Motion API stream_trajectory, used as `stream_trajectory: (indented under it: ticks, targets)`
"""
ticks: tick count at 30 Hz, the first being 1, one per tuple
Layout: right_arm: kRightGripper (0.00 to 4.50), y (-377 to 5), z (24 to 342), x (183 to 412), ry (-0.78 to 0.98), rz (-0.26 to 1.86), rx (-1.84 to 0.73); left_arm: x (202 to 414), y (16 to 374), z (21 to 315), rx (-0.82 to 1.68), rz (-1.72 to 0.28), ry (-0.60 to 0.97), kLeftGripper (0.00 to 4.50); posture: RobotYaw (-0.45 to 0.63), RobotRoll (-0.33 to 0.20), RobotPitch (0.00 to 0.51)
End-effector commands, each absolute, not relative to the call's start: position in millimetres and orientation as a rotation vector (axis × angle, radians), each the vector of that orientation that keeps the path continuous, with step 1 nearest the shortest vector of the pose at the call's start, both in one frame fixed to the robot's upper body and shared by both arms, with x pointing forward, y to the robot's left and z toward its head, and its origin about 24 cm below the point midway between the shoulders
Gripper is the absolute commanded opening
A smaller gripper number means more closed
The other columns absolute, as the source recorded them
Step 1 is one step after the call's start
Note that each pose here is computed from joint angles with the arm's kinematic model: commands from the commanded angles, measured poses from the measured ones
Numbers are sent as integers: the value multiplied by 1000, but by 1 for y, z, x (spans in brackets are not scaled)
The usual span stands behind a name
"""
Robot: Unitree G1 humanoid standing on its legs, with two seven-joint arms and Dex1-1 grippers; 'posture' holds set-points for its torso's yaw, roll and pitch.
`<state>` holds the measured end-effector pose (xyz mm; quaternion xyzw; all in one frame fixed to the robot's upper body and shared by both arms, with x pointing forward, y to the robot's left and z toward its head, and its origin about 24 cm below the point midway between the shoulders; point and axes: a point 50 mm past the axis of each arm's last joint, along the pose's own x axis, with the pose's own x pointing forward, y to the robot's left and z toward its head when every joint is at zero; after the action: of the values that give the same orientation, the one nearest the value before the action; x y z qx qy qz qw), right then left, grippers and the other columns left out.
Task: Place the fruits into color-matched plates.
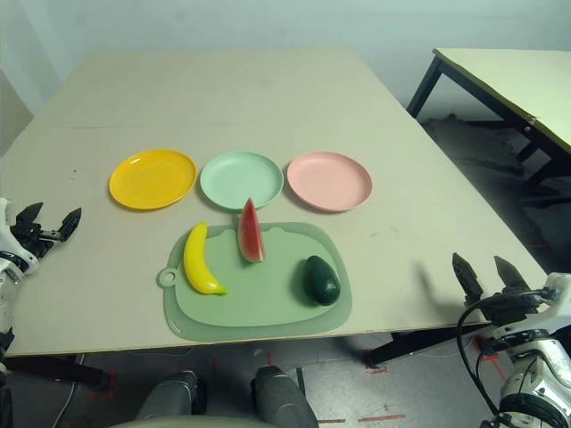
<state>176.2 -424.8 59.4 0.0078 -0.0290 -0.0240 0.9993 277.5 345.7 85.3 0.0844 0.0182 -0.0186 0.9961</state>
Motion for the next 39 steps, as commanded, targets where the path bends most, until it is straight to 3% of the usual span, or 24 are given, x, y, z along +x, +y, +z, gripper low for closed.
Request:
stream_trajectory:
  ticks: [1, 11, 17, 19, 24, 31, 36, 39]
  targets:
    - [4500, -425, 59, 176, -72, -63, 30, 281, 344, 87, 175, -45, 39, 4461, 6, 0, 71]
    - [4500, -428, 70, 187, -57, -27, 7, 272, 342, 81, 124, -54, 15, 4461, 32, 0, 76]
    - [4500, -437, 78, 181, -63, -57, -17, 270, 336, 82, 37, -136, -8, 4461, -5, 0, 64]
    - [4500, -439, 81, 179, -66, -68, -25, 271, 329, 83, 15, -184, -14, 4461, -11, 0, 82]
    - [4500, -441, 85, 180, -26, -60, -58, 269, 300, 100, 14, -599, -70, 4461, -16, 0, 79]
    - [4500, -442, 103, 185, 54, 21, -244, 250, 283, 110, 210, -1225, 68, 4461, -35, 0, 81]
    - [4500, -423, 112, 188, 133, 230, -500, 248, 266, 116, 235, -1412, 58, 4461, -48, 0, 80]
    - [4500, -398, 127, 186, 108, 468, -723, 250, 260, 117, 235, -1442, 45, 4461, -59, 0, 83]
